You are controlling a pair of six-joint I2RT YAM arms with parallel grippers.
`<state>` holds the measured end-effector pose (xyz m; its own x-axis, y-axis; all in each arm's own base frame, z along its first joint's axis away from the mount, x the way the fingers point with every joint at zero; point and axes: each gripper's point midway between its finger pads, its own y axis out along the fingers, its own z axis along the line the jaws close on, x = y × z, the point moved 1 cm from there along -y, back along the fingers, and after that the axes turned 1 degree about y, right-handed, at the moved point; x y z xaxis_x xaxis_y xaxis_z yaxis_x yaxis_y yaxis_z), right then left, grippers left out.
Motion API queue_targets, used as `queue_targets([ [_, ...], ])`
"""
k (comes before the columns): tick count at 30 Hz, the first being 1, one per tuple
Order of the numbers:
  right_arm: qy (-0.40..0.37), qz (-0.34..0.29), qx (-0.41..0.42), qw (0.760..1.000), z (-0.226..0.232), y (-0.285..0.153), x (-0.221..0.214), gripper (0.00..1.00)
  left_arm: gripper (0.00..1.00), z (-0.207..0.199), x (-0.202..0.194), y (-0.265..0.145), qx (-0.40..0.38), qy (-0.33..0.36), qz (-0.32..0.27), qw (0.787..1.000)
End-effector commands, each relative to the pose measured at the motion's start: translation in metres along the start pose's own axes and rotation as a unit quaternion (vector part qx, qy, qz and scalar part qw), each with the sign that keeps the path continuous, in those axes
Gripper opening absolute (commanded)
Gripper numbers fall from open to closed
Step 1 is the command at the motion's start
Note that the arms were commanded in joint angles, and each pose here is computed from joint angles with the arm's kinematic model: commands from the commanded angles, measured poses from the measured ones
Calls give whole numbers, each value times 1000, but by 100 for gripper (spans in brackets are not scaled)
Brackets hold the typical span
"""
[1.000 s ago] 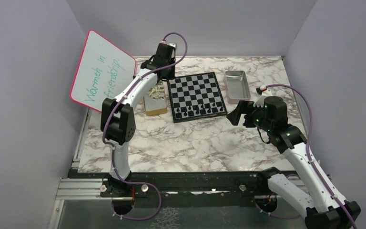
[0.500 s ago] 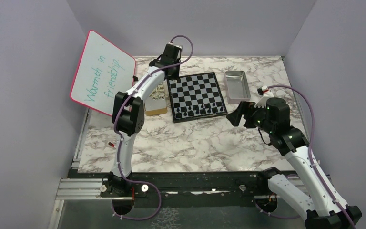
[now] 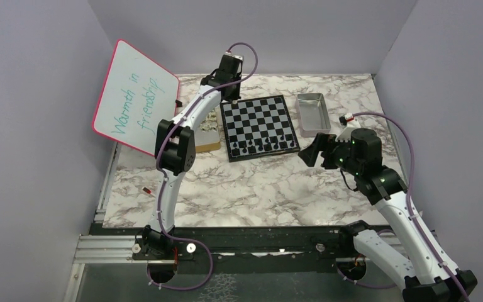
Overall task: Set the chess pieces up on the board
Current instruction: Place the chess piece on the chessboard.
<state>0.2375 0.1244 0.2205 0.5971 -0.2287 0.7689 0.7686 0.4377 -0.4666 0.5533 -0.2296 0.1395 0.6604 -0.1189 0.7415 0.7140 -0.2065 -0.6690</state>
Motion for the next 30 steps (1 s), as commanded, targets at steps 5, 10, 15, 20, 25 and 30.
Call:
queue_targets([
  [5,-1,10,4,1000,0,3,-4,100,10,-24,13,17,-21,-16,-18,999],
  [10,-2,7,5,1000,1,1,-2,100,10,-32,21,21,-20,-18,-38,999],
  [15,-5,9,4,1000,0,2,-3,100,11,-52,21,30,-29,-6,-46,998],
  [20,-6,9,4,1000,0,2,-3,100,11,-60,19,39,-25,8,-52,998],
  [25,-8,5,0,1000,-2,3,-3,100,11,-67,19,47,-37,9,-62,997],
  [30,-12,9,-1,1000,-2,4,-2,100,11,-75,14,58,-46,10,-66,997],
])
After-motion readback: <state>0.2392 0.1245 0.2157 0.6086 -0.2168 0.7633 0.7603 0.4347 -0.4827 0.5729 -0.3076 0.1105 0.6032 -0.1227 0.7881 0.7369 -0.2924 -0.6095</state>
